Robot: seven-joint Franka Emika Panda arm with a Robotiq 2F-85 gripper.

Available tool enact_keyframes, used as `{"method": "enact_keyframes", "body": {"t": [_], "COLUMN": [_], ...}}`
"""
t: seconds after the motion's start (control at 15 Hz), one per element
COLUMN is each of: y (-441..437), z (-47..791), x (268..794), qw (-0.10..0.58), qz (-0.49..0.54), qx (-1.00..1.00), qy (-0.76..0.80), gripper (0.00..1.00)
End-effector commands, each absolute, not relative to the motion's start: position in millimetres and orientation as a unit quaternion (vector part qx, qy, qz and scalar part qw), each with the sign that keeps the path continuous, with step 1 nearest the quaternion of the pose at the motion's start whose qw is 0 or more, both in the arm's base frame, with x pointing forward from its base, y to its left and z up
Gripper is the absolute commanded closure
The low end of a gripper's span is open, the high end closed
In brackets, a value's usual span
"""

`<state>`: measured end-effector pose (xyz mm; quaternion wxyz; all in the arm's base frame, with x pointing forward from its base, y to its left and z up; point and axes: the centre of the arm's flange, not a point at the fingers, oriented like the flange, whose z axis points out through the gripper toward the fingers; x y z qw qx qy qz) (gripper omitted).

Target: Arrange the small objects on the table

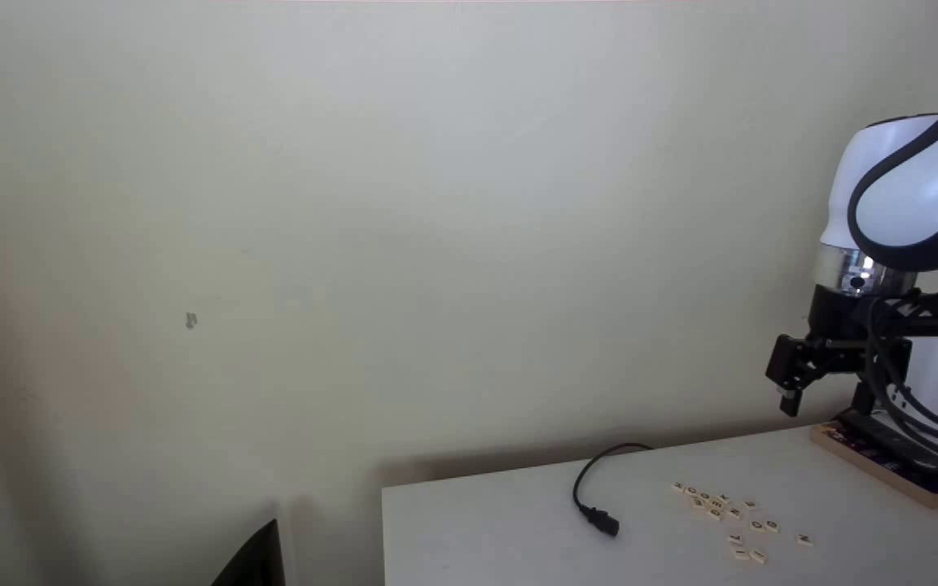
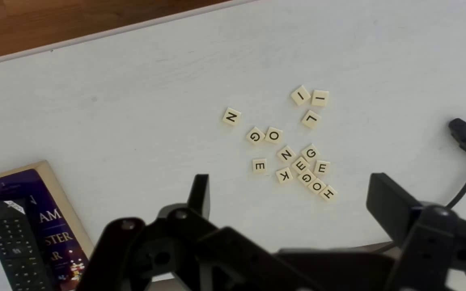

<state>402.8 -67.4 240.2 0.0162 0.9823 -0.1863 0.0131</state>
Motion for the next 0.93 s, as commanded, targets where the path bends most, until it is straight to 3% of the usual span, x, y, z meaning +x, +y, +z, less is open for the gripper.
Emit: {"method": "enact_keyframes", "body": {"t": [0.0, 0.87], "y": [-72, -59], "z": [221, 166], "x": [409, 426], "qw": [0.002, -0.064], "qz": [-0.003, -0.060], "qx": [0.980, 0.979], "qy": [-0.198, -0.186], "gripper": [0.00, 0.00]}}
